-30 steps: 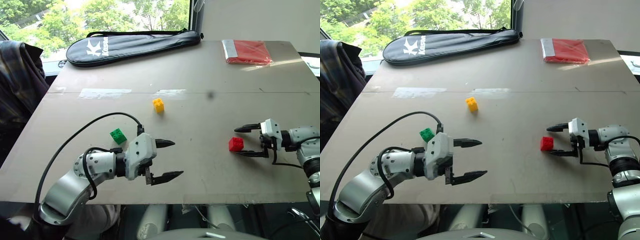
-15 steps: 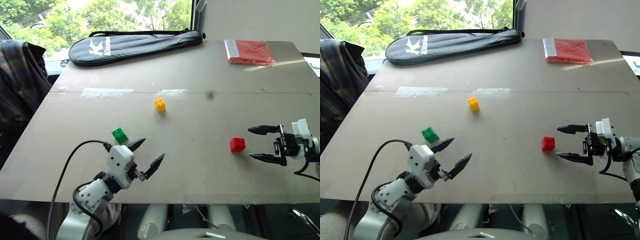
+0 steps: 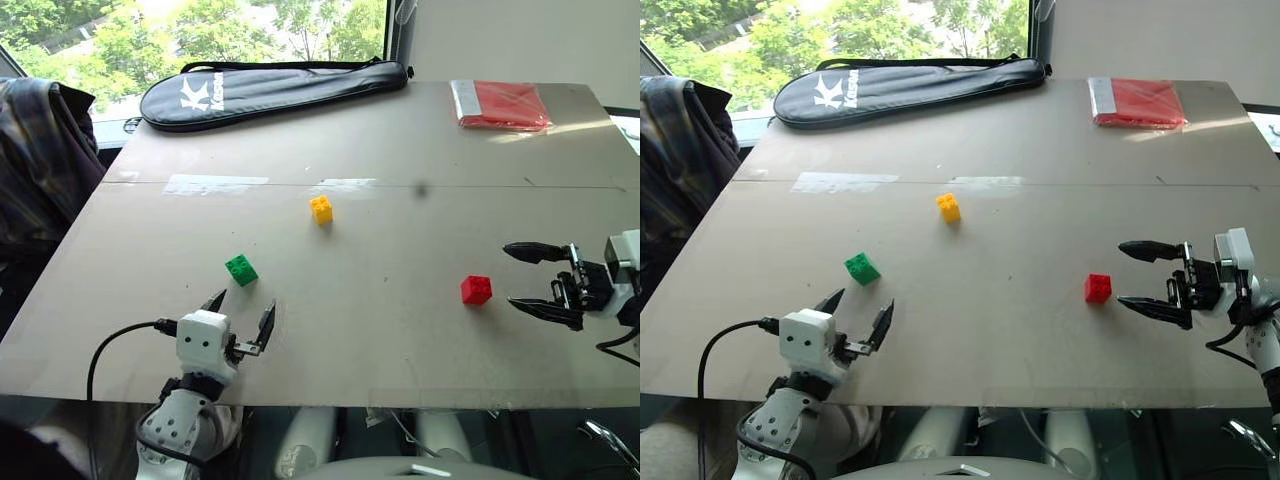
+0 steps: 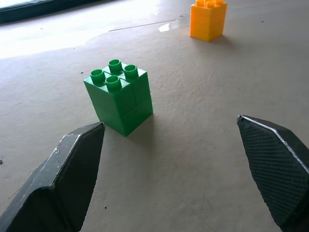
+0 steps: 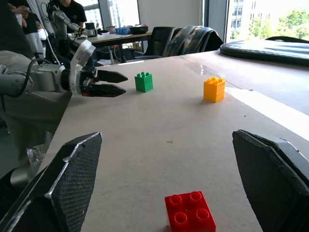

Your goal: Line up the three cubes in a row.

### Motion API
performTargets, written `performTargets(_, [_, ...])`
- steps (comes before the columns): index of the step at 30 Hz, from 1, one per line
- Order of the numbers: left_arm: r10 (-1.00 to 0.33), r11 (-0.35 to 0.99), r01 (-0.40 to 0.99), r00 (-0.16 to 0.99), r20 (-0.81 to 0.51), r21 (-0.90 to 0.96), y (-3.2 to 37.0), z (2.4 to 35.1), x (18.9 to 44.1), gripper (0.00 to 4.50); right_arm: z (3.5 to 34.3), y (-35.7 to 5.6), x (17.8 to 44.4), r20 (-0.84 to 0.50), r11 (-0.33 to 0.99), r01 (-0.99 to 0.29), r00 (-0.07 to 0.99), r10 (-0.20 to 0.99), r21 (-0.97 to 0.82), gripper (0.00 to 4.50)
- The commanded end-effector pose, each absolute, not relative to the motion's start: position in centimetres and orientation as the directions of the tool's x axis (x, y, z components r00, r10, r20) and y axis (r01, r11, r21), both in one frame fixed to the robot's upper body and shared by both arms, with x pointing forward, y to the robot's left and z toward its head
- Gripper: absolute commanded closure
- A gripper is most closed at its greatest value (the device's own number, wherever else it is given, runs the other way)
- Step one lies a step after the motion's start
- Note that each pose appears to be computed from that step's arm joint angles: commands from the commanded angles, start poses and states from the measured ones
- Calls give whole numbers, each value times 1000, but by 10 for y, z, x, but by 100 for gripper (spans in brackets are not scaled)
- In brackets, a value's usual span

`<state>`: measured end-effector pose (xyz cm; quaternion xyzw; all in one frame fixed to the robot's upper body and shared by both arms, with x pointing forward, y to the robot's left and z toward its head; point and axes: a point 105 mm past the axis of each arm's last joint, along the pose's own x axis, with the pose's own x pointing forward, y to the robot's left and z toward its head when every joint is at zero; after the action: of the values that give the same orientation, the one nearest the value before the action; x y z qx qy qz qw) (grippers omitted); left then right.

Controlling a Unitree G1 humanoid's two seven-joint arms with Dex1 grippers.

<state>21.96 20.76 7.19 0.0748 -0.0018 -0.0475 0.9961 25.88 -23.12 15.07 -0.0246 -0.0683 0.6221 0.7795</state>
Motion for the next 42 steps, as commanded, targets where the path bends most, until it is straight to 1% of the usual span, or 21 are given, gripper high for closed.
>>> performTargets(1, [7, 989, -6, 1000, -7, 147, 211, 72, 224, 0, 162, -232, 255, 79, 189, -967, 177, 981, -173, 7])
performTargets(3, [25, 988, -22, 1000, -16, 150, 209, 70, 229, 0, 162, -232, 255, 80, 191, -966, 179, 981, -172, 7])
performTargets(9, [95, 987, -83, 992, -88, 134, 206, 65, 257, 0, 164, -233, 254, 80, 195, -965, 184, 980, -174, 7])
performTargets(12, [102, 987, -88, 991, -92, 137, 201, 69, 266, 0, 165, -234, 255, 78, 200, -963, 189, 979, -179, 7])
performTargets(15, [159, 982, -144, 980, -120, 120, 205, 67, 268, 0, 166, -235, 255, 73, 206, -962, 196, 978, -182, 7])
performTargets(19, [198, 976, -181, 968, -151, 120, 208, 63, 267, 0, 166, -236, 255, 74, 211, -960, 200, 977, -186, 7])
performTargets(22, [227, 971, -211, 959, -168, 111, 211, 61, 268, 75, 166, -236, 255, 76, 214, -959, 203, 976, -186, 0])
performTargets(23, [236, 970, -220, 956, -175, 106, 212, 60, 268, 111, 166, -236, 255, 76, 215, -959, 204, 976, -187, 0])
performTargets(24, [240, 969, -223, 954, -181, 107, 213, 59, 269, 173, 165, -236, 255, 76, 216, -958, 205, 976, -187, 0])
performTargets(25, [242, 968, -224, 952, -186, 110, 213, 59, 269, 199, 165, -236, 255, 77, 217, -958, 206, 975, -187, 0])
performTargets(26, [242, 968, -224, 952, -188, 111, 213, 58, 270, 238, 165, -237, 255, 77, 219, -957, 208, 975, -188, 0])
performTargets(27, [241, 968, -223, 952, -189, 111, 213, 58, 270, 287, 165, -237, 255, 77, 220, -957, 209, 975, -189, 0])
performTargets(29, [246, 968, -229, 948, -200, 104, 213, 56, 270, 331, 165, -237, 255, 77, 223, -956, 212, 974, -191, 0])
performTargets(33, [243, 969, -226, 946, -214, 98, 214, 53, 270, 330, 165, -238, 256, 76, 229, -954, 219, 973, -193, 0])
performTargets(35, [208, 976, -189, 957, -201, 110, 211, 55, 271, 330, 164, -238, 257, 77, 232, -954, 221, 972, -192, 0])
performTargets(37, [110, 987, -88, 979, -173, 133, 202, 60, 274, 330, 163, -238, 257, 79, 234, -954, 223, 972, -190, 0])
performTargets(40, [-172, 963, 194, 977, -129, 187, 175, 69, 278, 330, 162, -238, 257, 81, 236, -954, 224, 971, -185, 0])
performTargets(42, [-420, 875, 434, 901, -111, 214, 153, 77, 275, 330, 160, -239, 256, 79, 238, -955, 227, 971, -179, 0])
